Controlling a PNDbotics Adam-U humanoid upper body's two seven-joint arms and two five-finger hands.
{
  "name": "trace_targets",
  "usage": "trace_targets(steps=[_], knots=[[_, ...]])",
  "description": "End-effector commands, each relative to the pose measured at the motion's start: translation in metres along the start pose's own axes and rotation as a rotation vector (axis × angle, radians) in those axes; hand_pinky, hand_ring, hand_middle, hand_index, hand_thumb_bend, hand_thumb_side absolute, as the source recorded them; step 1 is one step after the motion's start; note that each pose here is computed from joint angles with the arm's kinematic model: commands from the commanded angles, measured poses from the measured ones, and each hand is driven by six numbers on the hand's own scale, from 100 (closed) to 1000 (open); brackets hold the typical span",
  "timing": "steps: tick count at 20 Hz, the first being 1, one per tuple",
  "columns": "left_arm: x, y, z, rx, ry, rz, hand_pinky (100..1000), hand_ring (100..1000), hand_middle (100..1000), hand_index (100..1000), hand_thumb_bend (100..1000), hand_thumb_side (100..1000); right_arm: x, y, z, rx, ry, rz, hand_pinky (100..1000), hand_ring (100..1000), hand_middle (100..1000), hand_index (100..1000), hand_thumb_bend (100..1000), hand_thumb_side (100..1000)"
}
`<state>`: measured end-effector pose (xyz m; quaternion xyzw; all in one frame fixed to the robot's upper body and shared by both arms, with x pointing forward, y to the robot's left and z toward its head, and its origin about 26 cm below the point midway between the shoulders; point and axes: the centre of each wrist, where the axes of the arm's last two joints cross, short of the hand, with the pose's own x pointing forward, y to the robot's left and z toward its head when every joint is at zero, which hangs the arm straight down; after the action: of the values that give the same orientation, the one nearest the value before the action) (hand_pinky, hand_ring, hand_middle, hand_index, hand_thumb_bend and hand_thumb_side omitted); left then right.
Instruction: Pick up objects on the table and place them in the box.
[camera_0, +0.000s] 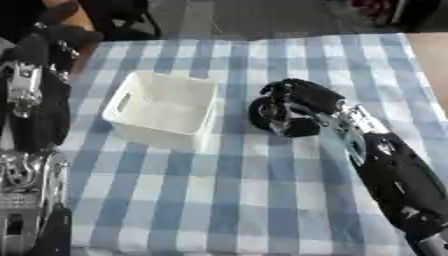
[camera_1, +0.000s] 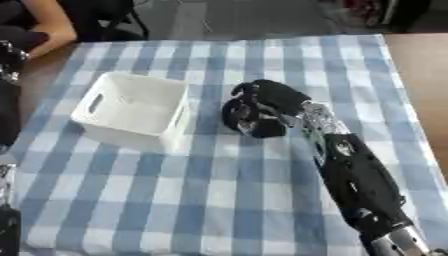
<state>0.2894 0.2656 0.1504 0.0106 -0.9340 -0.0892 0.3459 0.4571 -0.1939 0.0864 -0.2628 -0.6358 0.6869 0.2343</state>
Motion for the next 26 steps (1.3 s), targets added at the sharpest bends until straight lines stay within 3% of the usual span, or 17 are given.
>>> trace_targets(steps=[1,18,26], knots=[[0.007,0.0,-0.006,-0.007,-0.036,-0.008,859,691,870,727,100,887,0.0,-0.004,-0.002,-0.011,-0.004,0.01,888,772,838,731,100,855],[0.007,-0.001,-0.007,-0.006,-0.041,-0.001,860,691,871,726,100,886,-0.007,0.0,0.003,0.008,0.02,0.015,888,777,841,733,100,884],[0.007,-0.002,-0.008,-0.009,-0.043,0.002,860,692,872,726,100,886,-0.016,-0.007,0.005,-0.001,0.04,0.031,889,786,855,739,100,907]])
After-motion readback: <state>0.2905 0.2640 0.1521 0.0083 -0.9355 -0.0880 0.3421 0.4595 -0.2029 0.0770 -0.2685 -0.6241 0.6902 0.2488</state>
